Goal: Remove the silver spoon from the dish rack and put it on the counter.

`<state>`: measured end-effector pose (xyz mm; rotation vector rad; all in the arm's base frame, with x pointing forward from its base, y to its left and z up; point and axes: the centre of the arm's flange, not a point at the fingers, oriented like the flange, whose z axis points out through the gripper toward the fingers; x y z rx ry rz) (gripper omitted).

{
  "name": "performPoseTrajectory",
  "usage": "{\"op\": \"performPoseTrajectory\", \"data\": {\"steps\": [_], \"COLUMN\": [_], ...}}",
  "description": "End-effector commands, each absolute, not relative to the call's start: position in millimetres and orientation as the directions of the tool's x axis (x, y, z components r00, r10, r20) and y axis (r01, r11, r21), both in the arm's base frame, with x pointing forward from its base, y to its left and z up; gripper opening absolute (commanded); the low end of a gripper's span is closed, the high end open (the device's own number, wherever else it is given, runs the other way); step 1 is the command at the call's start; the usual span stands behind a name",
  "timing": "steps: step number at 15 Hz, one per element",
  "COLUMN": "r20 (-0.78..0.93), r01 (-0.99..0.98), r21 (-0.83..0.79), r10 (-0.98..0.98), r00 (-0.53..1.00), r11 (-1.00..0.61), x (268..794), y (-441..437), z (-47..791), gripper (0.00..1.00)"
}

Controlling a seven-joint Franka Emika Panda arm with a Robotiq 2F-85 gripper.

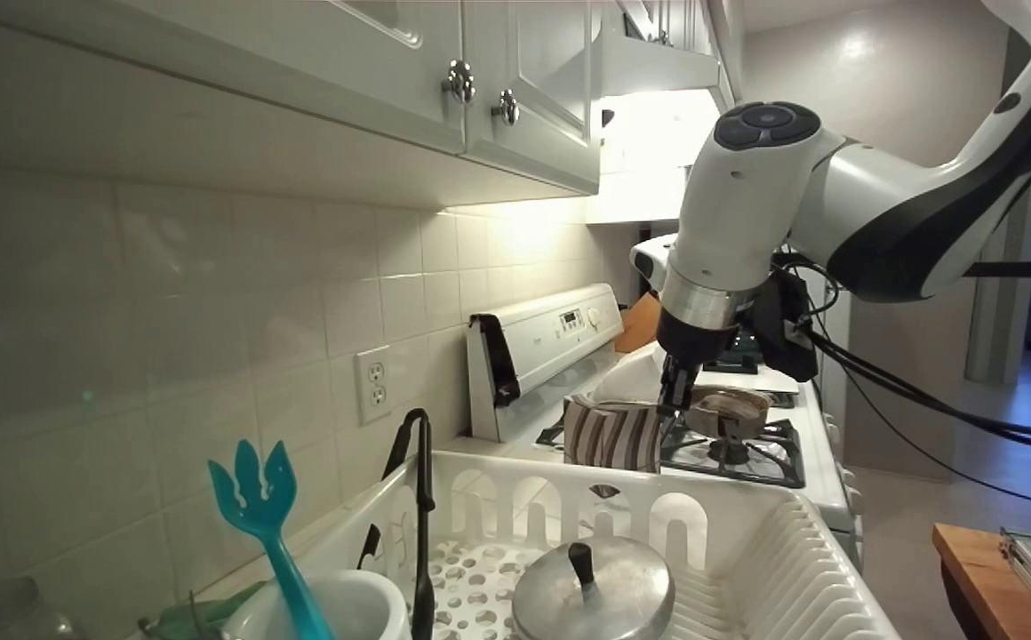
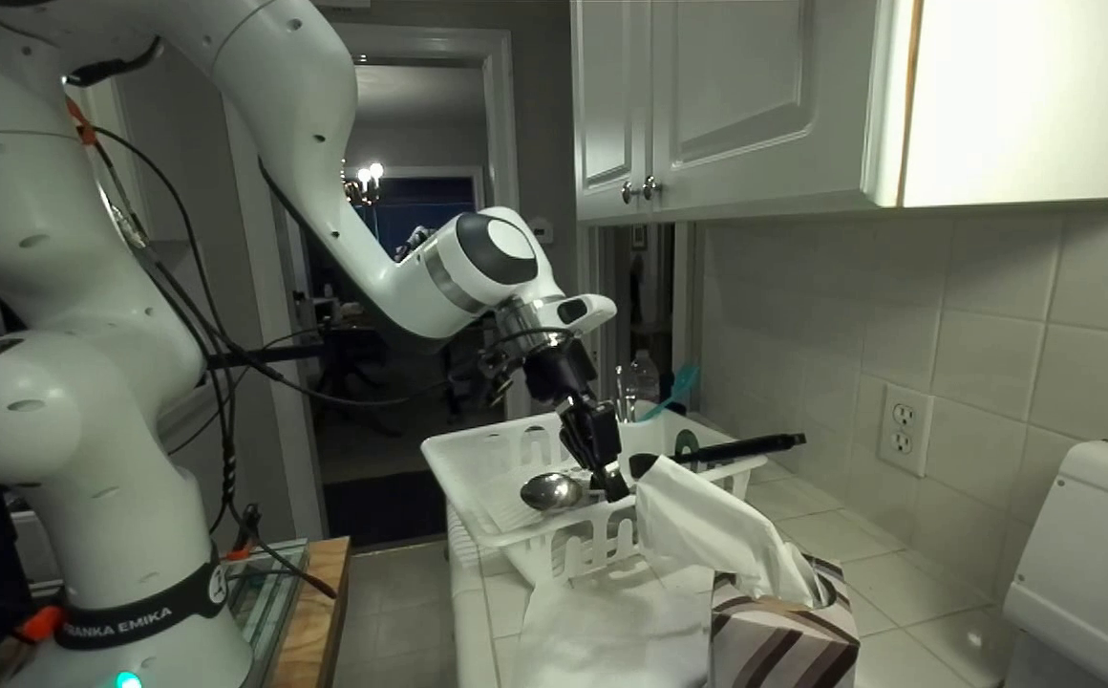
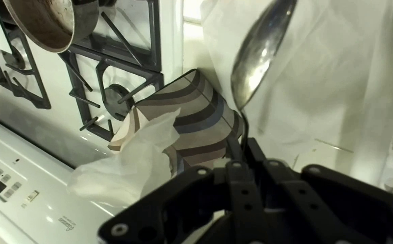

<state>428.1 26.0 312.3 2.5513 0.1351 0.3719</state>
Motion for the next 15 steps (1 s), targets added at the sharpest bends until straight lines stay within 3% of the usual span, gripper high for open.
{"op": "performPoseTrajectory", "data": {"steps": [1,15], "r20": [0.279,0.315], "r01": [-0.015,-0.018], "r21": [0.527,0.436], "r10": [0.156,0.134], "r00": [0.948,0.939], "r11": [-0.85,-0.9], "x": [436.4,446.6], "y": [4.3,-17.0], "z": [289.7,223.8], "gripper": [0.02,0.02]}}
